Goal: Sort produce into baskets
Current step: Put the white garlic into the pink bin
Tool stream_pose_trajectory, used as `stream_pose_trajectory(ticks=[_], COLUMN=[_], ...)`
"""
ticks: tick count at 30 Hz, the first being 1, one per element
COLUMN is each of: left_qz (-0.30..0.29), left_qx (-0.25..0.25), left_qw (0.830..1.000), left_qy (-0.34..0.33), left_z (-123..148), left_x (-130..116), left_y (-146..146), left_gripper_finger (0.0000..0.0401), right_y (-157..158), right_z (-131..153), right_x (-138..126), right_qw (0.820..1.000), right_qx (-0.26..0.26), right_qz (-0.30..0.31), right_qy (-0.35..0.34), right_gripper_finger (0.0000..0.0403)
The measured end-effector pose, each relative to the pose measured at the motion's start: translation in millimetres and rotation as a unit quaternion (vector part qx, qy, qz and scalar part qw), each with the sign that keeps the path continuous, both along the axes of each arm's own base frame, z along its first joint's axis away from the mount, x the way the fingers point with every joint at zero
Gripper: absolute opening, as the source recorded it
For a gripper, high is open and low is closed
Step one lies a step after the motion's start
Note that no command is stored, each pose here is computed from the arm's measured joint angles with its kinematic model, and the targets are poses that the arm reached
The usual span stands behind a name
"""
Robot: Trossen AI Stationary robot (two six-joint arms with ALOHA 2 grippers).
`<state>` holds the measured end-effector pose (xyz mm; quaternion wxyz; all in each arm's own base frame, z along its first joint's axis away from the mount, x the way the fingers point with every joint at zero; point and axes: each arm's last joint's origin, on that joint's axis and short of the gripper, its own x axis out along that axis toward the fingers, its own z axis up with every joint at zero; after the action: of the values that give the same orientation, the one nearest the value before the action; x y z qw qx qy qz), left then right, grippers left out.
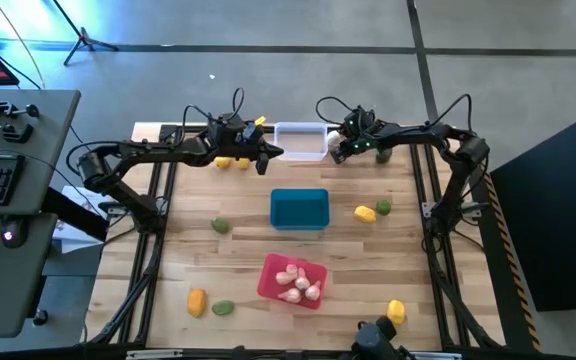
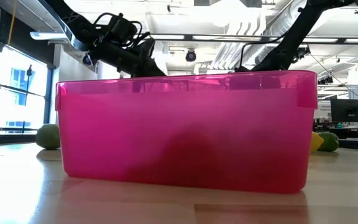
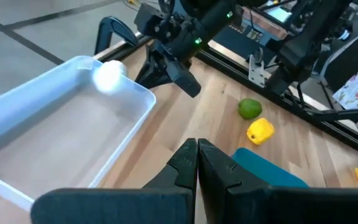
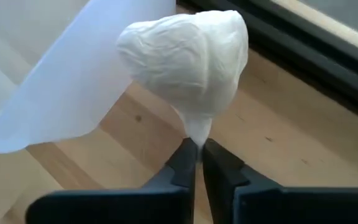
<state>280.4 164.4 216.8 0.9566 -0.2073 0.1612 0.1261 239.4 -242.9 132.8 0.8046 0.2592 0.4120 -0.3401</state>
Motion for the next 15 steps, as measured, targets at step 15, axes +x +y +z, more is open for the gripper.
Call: stream_pose_trajectory(ticks=[15], left_qz=[0.018], left_qx=[0.015], left_qw=[1.0], left_qy=[0.004], left_z=[1], left_x=[-3], left_y=[5], left_gripper_finger=[0.0], right_y=[25], right_z=[68], right_x=[-17], right_qw=[0.999], right_qx=[0.039], right_qz=[-0.023], right_qy=[0.01], right_gripper_finger=[0.0001])
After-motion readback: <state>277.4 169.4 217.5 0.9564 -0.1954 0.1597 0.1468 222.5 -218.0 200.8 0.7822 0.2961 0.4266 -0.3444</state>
